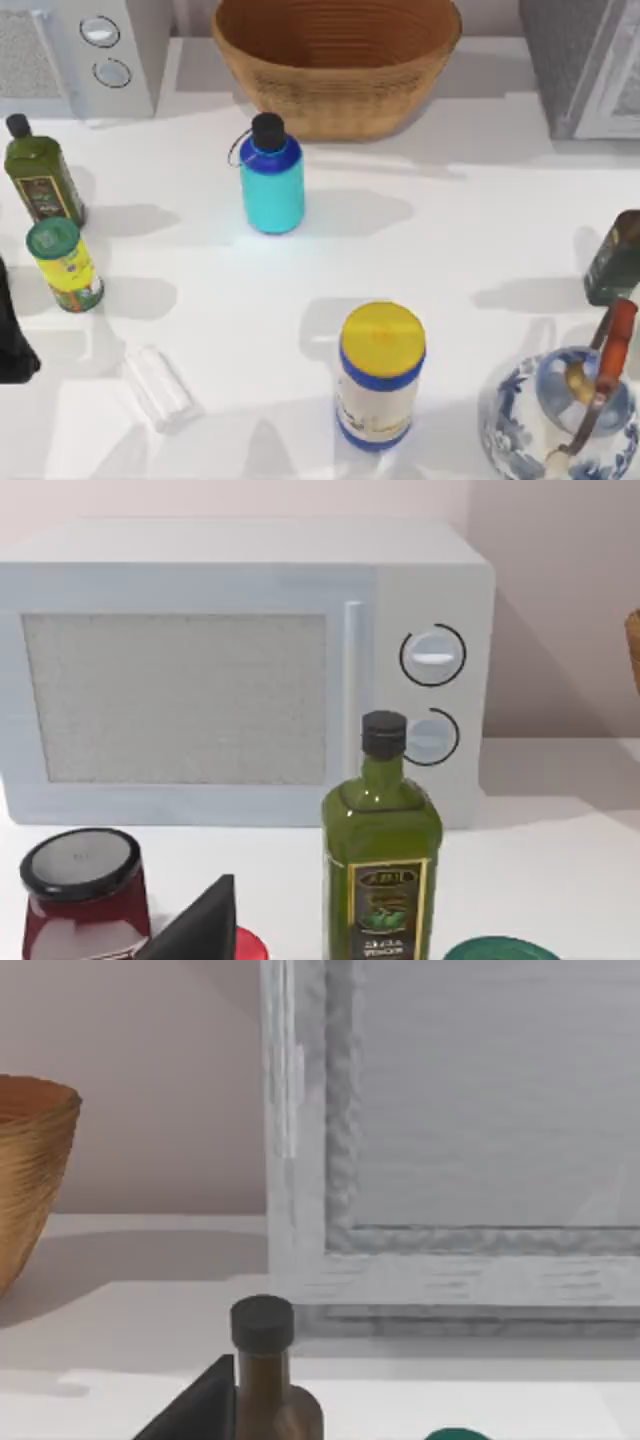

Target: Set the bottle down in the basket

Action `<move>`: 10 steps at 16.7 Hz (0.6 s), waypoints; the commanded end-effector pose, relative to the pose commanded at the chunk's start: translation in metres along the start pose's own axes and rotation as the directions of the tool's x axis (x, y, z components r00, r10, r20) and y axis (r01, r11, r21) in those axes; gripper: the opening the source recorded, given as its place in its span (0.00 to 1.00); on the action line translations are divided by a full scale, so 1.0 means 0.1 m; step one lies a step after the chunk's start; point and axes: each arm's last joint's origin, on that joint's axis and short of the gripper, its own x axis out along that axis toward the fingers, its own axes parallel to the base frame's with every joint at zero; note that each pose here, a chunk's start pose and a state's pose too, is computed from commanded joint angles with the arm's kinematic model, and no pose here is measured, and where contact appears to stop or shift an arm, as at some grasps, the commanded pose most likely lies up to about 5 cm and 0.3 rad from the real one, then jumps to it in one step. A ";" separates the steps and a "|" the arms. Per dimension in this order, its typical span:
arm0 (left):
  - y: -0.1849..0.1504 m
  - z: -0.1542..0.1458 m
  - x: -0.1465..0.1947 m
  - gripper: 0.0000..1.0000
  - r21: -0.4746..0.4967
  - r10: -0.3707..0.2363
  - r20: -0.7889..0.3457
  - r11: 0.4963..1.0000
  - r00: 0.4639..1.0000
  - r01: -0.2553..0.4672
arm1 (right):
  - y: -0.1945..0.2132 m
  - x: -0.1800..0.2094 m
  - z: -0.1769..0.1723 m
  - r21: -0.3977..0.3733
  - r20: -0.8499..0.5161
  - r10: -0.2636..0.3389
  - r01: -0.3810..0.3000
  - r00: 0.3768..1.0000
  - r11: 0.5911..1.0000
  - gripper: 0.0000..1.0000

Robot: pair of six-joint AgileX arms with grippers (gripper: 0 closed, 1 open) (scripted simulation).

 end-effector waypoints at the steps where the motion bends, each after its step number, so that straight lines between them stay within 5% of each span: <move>1: 0.00 0.00 0.00 1.00 0.000 0.000 0.000 1.000 1.000 0.000 | 0.00 0.00 0.00 0.000 0.000 0.000 0.000 1.000 1.000 1.00; 10: -0.07 -0.12 0.19 1.00 0.031 -0.089 -0.143 0.995 0.986 0.095 | 0.00 0.00 0.00 0.000 0.000 0.000 0.000 1.000 1.000 1.00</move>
